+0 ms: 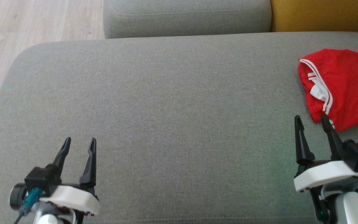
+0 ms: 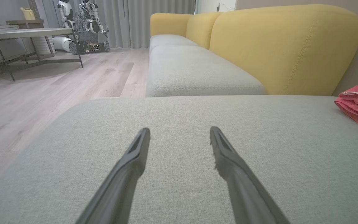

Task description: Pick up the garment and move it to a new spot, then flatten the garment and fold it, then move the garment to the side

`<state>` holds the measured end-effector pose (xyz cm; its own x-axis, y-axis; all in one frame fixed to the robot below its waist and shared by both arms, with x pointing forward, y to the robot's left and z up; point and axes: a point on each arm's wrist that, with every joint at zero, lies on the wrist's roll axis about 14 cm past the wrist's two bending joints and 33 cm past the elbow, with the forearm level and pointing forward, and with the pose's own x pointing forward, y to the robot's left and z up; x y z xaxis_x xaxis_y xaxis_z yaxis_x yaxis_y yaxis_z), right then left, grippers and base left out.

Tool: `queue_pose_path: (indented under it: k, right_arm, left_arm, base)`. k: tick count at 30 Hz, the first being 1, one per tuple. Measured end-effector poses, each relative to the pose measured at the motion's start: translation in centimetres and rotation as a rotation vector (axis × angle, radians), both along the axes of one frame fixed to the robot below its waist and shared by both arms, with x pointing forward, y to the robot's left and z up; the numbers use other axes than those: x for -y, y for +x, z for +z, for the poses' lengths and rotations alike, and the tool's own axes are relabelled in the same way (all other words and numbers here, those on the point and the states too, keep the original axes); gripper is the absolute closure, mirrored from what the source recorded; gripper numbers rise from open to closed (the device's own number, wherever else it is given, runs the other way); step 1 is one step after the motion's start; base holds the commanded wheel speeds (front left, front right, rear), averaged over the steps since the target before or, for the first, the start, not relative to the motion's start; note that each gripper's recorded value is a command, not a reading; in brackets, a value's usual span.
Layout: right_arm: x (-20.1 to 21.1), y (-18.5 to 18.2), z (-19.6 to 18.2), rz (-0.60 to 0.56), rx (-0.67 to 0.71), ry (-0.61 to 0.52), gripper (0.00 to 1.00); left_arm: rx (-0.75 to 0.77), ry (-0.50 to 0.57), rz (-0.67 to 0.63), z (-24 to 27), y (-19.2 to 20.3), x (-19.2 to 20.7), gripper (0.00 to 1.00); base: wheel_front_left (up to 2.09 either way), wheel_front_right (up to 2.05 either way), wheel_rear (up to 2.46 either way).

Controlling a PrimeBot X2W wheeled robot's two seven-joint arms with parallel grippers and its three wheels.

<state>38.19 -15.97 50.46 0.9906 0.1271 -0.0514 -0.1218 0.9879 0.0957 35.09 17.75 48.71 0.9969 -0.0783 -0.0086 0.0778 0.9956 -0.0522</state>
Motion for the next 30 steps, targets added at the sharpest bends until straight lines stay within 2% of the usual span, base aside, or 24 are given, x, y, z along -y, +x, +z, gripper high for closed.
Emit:
queue_pose_path:
  k: [1,3,4,7,30]
  right_arm:
    - [0.0,-0.1,-0.5,0.0,-0.014,0.0,1.0]
    - [0.0,-0.3,-1.2,0.0,-0.036,0.001,1.0]
    - [0.0,-0.9,-2.7,-0.002,-0.086,0.003,1.0]
    - [0.1,-1.4,-3.5,-0.008,-0.113,0.023,1.0]
    - [0.9,-1.6,-3.7,-0.062,-0.139,0.29,1.0]
  left_arm:
    - [-0.015,-0.001,0.002,-0.4,-0.1,0.0,1.0]
    - [-0.036,-0.004,0.005,-1.1,-0.3,0.1,1.0]
    - [-0.083,-0.015,0.011,-2.6,-1.0,0.1,1.0]
    - [-0.115,-0.038,0.018,-3.4,-1.5,0.2,1.0]
    - [-0.172,-0.297,0.085,-3.8,-1.2,-0.7,1.0]
  base:
    - [0.0,0.0,0.0]
    - [0.0,0.0,0.0]
    - [0.0,0.0,0.0]
    - [0.0,0.0,0.0]
    - [0.0,0.0,0.0]
